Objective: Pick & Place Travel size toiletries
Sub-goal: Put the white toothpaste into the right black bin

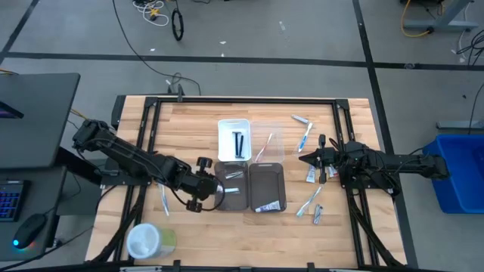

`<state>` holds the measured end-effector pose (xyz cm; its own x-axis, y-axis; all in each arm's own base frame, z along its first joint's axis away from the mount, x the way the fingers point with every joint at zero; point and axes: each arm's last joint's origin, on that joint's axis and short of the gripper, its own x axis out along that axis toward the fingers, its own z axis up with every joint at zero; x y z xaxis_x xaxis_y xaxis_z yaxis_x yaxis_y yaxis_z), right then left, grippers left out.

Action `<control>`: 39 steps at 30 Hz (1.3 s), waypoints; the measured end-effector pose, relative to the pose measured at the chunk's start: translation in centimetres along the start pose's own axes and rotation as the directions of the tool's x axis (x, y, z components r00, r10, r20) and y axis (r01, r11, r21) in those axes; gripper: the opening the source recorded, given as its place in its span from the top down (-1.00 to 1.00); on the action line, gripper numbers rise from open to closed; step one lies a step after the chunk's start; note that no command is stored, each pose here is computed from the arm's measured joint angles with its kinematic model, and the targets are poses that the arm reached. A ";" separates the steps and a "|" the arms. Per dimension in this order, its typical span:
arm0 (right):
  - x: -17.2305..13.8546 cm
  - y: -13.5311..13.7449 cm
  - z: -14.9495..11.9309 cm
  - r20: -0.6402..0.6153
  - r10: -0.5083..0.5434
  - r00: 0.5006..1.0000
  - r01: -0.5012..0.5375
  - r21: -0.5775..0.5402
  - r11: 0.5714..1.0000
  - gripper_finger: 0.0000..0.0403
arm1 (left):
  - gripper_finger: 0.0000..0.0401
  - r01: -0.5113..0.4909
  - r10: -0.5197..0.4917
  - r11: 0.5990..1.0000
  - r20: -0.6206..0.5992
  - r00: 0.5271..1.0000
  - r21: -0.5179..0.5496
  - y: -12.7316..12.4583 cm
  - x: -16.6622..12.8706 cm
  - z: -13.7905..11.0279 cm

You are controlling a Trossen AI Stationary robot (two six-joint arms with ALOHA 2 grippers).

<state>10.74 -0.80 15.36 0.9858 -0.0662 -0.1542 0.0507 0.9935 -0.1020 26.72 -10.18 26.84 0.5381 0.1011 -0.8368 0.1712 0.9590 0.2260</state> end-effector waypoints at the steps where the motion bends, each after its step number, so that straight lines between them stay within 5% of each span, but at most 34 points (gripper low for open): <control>1: 0.0 0.0 0.0 0.000 0.000 1.000 0.000 0.000 1.000 0.93 | 0.59 -0.014 0.014 1.000 0.016 1.000 -0.001 0.2 0.0 0.2; 23: 0.0 0.0 0.0 0.000 0.000 1.000 0.000 0.000 1.000 0.93 | 0.59 -0.166 0.189 0.978 0.200 0.961 -0.127 7.3 1.2 2.5; 39: 0.0 0.0 0.0 0.000 0.000 1.000 0.000 0.000 1.000 0.94 | 0.59 -0.162 0.187 0.977 0.195 0.963 -0.139 9.8 1.6 2.1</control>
<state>10.74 -0.81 15.36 0.9858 -0.0664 -0.1541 0.0510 0.9935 -0.1020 30.98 -1.14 28.72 0.7111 0.2253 -0.6660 -0.0347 0.9573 0.2869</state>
